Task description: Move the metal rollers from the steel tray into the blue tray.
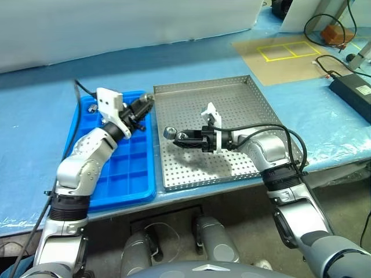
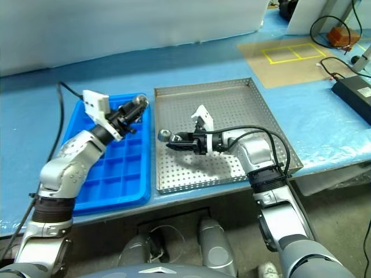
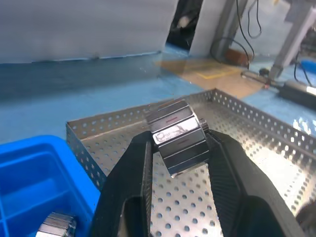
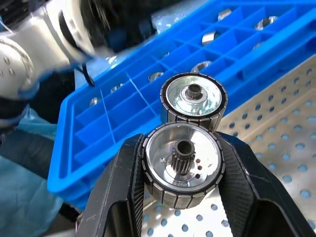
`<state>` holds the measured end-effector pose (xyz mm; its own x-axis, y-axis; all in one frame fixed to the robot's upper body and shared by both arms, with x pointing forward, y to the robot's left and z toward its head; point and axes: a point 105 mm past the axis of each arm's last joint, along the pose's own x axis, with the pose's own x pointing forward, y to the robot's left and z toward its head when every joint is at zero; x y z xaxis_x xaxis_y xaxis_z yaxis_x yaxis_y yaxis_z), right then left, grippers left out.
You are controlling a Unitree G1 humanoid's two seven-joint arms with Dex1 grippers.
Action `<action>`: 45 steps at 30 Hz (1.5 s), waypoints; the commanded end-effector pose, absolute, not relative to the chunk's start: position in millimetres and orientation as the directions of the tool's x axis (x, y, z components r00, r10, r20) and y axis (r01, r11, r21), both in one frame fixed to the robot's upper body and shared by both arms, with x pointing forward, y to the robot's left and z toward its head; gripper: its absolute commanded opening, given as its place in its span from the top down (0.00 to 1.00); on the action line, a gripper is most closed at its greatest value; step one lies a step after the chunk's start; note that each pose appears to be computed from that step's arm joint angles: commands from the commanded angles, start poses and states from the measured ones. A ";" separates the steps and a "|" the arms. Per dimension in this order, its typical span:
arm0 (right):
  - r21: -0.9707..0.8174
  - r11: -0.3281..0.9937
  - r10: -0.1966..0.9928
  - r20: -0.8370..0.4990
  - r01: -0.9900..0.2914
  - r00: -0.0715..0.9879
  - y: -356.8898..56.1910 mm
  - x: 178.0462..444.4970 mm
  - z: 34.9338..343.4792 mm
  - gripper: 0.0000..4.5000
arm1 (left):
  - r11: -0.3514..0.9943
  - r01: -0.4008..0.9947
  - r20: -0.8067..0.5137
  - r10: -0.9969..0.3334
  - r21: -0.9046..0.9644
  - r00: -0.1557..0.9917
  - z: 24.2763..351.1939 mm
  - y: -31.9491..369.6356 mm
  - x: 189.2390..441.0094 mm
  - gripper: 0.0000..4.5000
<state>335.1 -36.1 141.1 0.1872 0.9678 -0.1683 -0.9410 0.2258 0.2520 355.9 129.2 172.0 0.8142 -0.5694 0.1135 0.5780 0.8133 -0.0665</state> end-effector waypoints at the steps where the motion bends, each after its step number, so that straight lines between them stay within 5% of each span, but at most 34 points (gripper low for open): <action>1: 0.197 0.240 0.969 -0.110 -0.951 0.222 -42.7 341.5 164.3 0.64 | 0.794 0.608 0.080 -0.607 0.007 0.791 162.6 116.7 363.3 0.72; 10: 0.151 0.369 0.929 -0.105 -0.917 0.356 -85.1 344.8 174.5 0.64 | 0.833 0.553 0.049 -0.552 -0.005 0.832 147.5 121.5 397.5 0.72; 17: 0.171 0.371 0.929 -0.080 -0.913 0.362 -71.9 336.9 170.6 0.64 | 0.710 0.703 -0.015 -0.704 -0.036 0.710 131.4 76.3 390.1 0.72; 23: 0.189 0.371 0.929 -0.075 -0.909 0.363 -66.5 332.5 166.3 0.64 | 0.711 0.701 -0.103 -0.703 -0.061 0.704 111.2 69.7 394.7 0.72; 30: 0.189 0.377 0.926 -0.074 -0.907 0.370 -64.8 333.9 165.4 0.64 | 0.688 0.726 -0.151 -0.720 -0.025 0.677 108.9 65.4 390.4 0.23; 40: 0.196 0.364 0.931 -0.072 -0.911 0.357 -61.3 333.9 163.3 0.64 | 0.616 0.785 0.044 -0.785 -0.062 0.618 167.8 72.7 370.4 0.23; 45: 0.191 0.350 0.937 -0.081 -0.917 0.340 -58.0 333.8 161.5 0.64 | 0.575 0.795 0.034 -0.814 0.191 0.580 166.5 73.6 356.9 0.23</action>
